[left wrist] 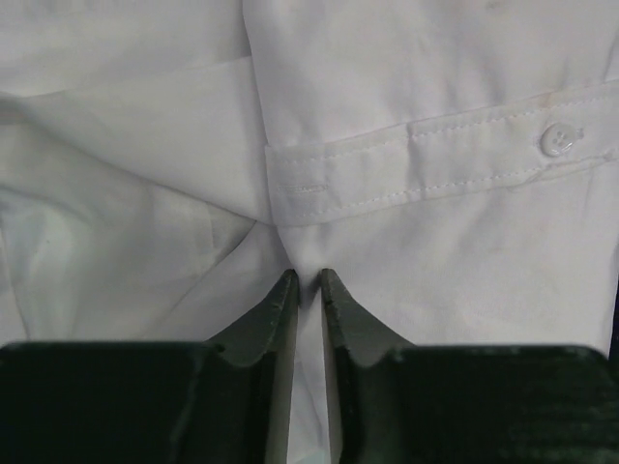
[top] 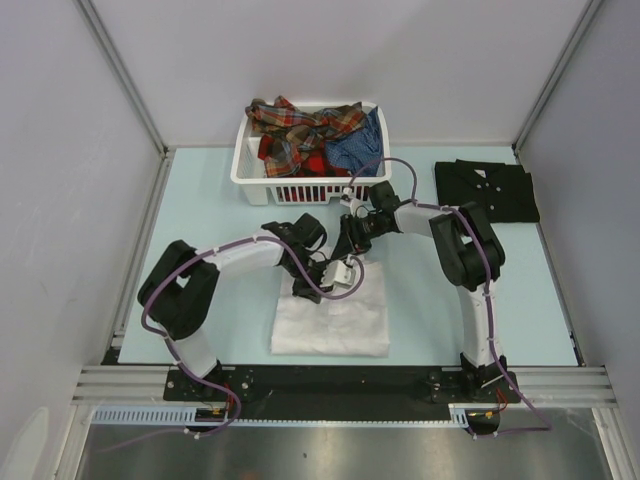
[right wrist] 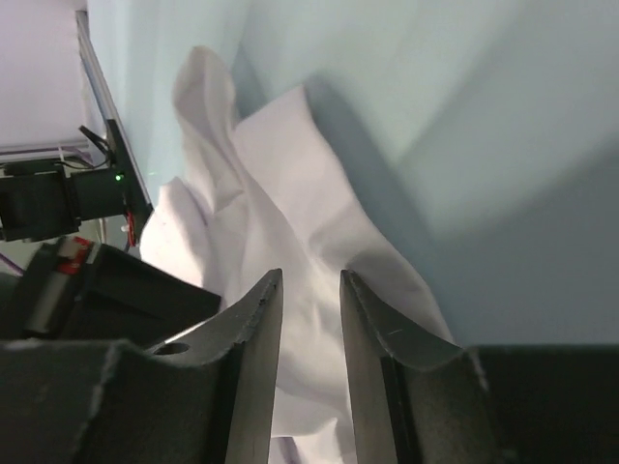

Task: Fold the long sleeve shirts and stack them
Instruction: Fold the shirt

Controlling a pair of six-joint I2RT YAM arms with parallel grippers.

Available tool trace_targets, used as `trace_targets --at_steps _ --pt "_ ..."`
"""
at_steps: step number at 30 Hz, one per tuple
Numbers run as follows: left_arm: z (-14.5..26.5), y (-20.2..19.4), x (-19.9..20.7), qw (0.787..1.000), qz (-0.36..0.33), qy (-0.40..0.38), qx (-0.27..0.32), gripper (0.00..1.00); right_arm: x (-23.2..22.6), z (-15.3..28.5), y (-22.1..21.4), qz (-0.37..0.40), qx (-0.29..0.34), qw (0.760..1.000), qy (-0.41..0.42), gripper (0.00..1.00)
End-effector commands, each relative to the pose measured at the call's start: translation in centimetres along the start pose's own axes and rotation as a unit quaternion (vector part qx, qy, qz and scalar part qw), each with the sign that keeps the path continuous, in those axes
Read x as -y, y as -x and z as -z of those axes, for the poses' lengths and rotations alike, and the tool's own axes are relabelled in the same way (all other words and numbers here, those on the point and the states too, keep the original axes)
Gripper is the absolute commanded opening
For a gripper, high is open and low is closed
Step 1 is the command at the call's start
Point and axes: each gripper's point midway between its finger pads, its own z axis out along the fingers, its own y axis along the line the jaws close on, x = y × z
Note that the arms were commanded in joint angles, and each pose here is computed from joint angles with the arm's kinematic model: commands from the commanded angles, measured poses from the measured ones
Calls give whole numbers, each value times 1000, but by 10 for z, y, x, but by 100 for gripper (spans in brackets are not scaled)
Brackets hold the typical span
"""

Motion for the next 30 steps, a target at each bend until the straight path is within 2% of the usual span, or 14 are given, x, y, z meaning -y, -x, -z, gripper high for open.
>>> trace_targets --at_steps 1,4,5,9,16,23,30 --pt "21 27 -1 999 -33 2 23 15 14 0 4 18 -4 1000 -16 35" --pt "33 35 1 999 -32 4 24 1 15 1 1 20 -9 1000 -16 34" --pt "36 36 1 999 -28 4 24 0 16 2 0 20 -10 1000 -16 34" --pt "51 45 -13 999 -9 19 32 0 17 5 2 24 -8 1000 -15 34" --pt "74 40 -68 996 15 85 26 0 17 4 2 29 -12 999 -14 34" --pt "57 11 -111 990 22 141 2 0 4 12 22 48 6 999 -10 34" --pt "54 15 -115 989 26 146 18 0 -18 35 51 92 39 995 -22 37"
